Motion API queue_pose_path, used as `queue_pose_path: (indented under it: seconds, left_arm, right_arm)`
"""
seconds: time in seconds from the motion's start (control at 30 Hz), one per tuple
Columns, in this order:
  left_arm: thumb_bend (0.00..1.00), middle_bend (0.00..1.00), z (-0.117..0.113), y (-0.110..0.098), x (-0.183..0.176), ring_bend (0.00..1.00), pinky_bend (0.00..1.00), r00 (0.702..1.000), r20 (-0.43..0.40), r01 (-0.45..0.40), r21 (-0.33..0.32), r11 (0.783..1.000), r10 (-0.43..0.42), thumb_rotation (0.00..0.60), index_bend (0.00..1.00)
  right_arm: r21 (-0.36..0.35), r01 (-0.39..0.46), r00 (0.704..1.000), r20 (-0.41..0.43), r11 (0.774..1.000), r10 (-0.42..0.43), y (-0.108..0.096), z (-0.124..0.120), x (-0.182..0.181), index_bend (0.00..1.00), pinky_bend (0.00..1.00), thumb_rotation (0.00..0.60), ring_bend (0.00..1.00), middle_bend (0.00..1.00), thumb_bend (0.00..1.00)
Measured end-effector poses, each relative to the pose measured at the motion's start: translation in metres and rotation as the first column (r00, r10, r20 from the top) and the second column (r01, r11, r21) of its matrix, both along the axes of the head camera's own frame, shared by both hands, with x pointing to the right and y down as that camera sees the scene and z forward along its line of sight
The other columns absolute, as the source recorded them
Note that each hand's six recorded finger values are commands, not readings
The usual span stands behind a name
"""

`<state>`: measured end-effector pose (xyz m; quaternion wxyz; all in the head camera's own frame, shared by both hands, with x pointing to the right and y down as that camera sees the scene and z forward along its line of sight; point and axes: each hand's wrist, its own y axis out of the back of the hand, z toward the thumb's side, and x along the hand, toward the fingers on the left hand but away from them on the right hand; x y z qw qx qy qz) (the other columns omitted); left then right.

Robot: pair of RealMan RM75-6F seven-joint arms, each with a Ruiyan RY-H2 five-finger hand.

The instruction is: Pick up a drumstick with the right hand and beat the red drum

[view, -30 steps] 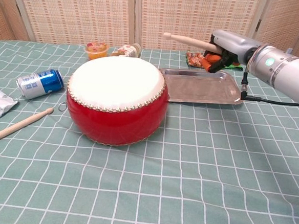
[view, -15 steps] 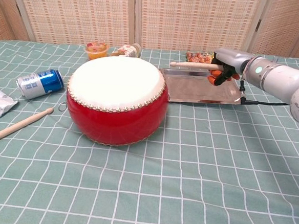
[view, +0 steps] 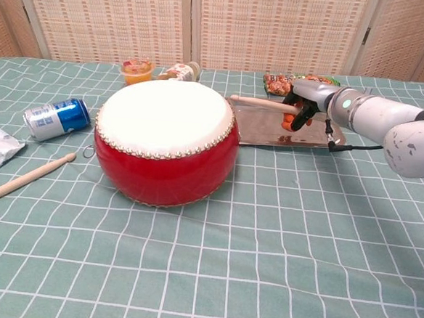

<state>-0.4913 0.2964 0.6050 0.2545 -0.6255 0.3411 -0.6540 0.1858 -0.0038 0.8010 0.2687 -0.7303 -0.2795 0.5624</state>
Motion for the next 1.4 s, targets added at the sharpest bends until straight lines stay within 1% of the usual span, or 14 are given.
queue_pose_path:
  seconds: [0.07, 0.13, 0.23, 0.4, 0.53, 0.7, 0.77, 0.87, 0.97, 1.13, 1.27, 1.4]
  left_arm:
    - [0.35, 0.0, 0.0, -0.001, 0.001, 0.0, 0.02, 1.0, -0.002, -0.003, 0.002, 1.0, 0.003, 0.6, 0.0]
    - [0.34, 0.0, 0.0, -0.001, 0.002, 0.0, 0.02, 1.0, -0.004, -0.006, 0.004, 1.0, 0.006, 0.6, 0.0]
    - [0.34, 0.0, 0.0, -0.001, 0.003, 0.0, 0.02, 1.0, -0.006, -0.011, 0.006, 1.0, 0.011, 0.6, 0.0]
    - [0.34, 0.0, -0.002, -0.001, 0.002, 0.0, 0.02, 1.0, -0.005, -0.009, 0.009, 1.0, 0.009, 0.6, 0.0]
    - [0.34, 0.0, -0.002, -0.001, 0.002, 0.0, 0.02, 1.0, -0.004, -0.009, 0.01, 1.0, 0.009, 0.6, 0.0]
    - [0.35, 0.0, -0.002, -0.001, 0.001, 0.0, 0.02, 1.0, -0.004, -0.006, 0.009, 1.0, 0.006, 0.6, 0.0]
    - [0.34, 0.0, -0.001, 0.0, 0.001, 0.0, 0.02, 1.0, -0.003, -0.006, 0.007, 1.0, 0.006, 0.6, 0.0]
    - [0.34, 0.0, -0.001, -0.001, 0.0, 0.0, 0.02, 1.0, -0.003, -0.005, 0.008, 1.0, 0.005, 0.6, 0.0]
    - [0.34, 0.0, -0.001, -0.001, -0.001, 0.0, 0.02, 1.0, -0.003, -0.002, 0.007, 1.0, 0.002, 0.6, 0.0]
    - [0.34, 0.0, 0.0, -0.002, -0.002, 0.0, 0.02, 1.0, -0.004, -0.001, 0.006, 1.0, 0.001, 0.6, 0.0]
    - [0.34, 0.0, 0.001, -0.006, 0.0, 0.0, 0.02, 1.0, -0.01, -0.009, 0.017, 1.0, 0.009, 0.6, 0.0]
    - [0.34, 0.0, 0.0, -0.01, 0.002, 0.0, 0.02, 1.0, -0.017, -0.02, 0.03, 0.999, 0.02, 0.6, 0.0]
  right_arm:
    - [-0.016, -0.003, 1.0, -0.006, 1.0, 0.003, 0.0, 0.001, 0.002, 0.32, 0.33, 0.6, 0.22, 0.32, 0.39]
    - [-0.035, -0.003, 1.0, -0.019, 0.999, 0.002, -0.001, 0.003, 0.006, 0.28, 0.3, 0.6, 0.19, 0.3, 0.38]
    - [-0.036, 0.002, 1.0, -0.028, 0.999, -0.003, -0.004, 0.001, 0.009, 0.23, 0.25, 0.6, 0.14, 0.26, 0.37]
    - [-0.038, 0.013, 0.999, -0.034, 0.999, -0.014, -0.005, -0.001, 0.012, 0.18, 0.21, 0.6, 0.11, 0.23, 0.36]
    - [-0.03, 0.021, 0.999, -0.031, 0.999, -0.022, -0.007, -0.004, 0.011, 0.11, 0.15, 0.6, 0.07, 0.19, 0.36]
    - [-0.025, 0.035, 0.999, -0.033, 0.999, -0.036, -0.008, -0.005, 0.007, 0.08, 0.11, 0.6, 0.04, 0.16, 0.35]
    - [-0.022, 0.041, 0.998, -0.039, 0.999, -0.042, -0.008, -0.005, 0.006, 0.07, 0.09, 0.6, 0.03, 0.16, 0.34]
    - [-0.022, 0.057, 0.996, -0.063, 0.998, -0.058, -0.009, -0.004, 0.005, 0.02, 0.05, 0.6, 0.0, 0.12, 0.31]
    - [-0.024, 0.063, 0.995, -0.075, 0.998, -0.065, -0.01, -0.003, 0.003, 0.02, 0.05, 0.6, 0.0, 0.11, 0.29]
    - [-0.018, 0.065, 0.997, -0.051, 0.998, -0.066, -0.008, -0.005, -0.001, 0.02, 0.05, 0.6, 0.0, 0.11, 0.29]
    - [0.024, 0.074, 0.997, -0.016, 0.997, -0.073, -0.01, -0.016, 0.003, 0.06, 0.06, 0.6, 0.0, 0.11, 0.29]
    - [0.08, 0.079, 0.996, 0.04, 0.994, -0.082, -0.008, -0.035, 0.015, 0.09, 0.1, 0.6, 0.0, 0.11, 0.29]
